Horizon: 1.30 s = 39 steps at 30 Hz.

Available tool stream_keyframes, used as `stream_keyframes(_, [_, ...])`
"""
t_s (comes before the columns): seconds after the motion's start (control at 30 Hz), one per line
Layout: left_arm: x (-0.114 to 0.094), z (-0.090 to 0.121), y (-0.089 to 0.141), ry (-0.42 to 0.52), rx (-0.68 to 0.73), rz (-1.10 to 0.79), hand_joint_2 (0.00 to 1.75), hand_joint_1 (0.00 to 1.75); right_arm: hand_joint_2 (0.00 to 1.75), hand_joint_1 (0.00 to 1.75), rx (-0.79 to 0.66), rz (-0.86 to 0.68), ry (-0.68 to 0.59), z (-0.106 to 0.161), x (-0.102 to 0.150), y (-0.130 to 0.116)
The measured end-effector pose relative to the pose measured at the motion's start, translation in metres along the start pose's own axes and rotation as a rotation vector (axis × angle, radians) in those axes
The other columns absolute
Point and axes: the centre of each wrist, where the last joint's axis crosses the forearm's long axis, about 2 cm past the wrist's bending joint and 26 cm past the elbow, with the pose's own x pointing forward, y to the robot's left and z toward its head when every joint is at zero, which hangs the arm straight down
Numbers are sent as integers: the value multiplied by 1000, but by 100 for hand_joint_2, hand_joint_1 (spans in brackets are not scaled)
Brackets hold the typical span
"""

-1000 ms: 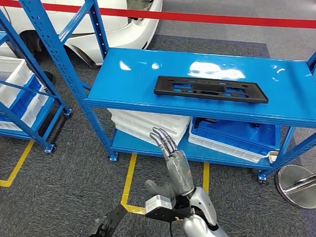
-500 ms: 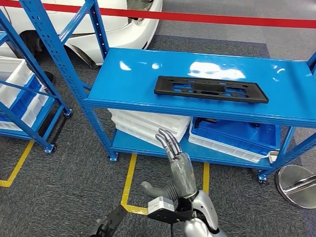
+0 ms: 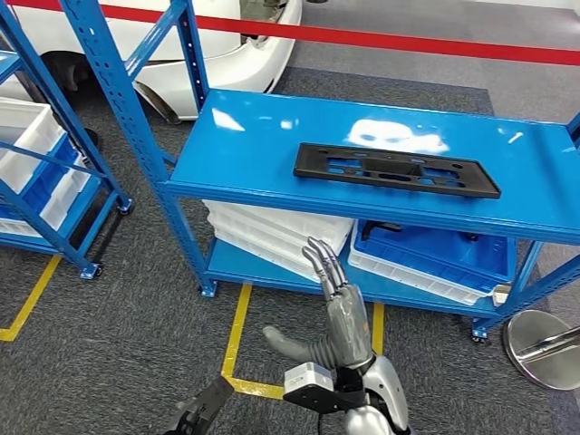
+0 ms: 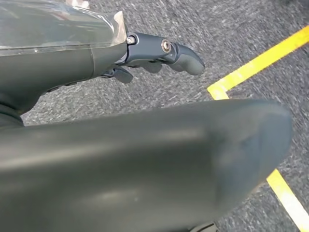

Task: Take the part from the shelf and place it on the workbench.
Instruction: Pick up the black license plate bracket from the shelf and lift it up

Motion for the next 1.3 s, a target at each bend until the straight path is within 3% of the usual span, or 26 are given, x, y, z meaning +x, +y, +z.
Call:
stream_keyframes(0.6, [-6,4,-5,17,-10,9,0,0,175,0,-2,3,50,18,-3,-1])
stream_keyframes(1.3, [-6,4,-4,17,-9,7,0,0,175,0,-23,16,55,18,-4,-6])
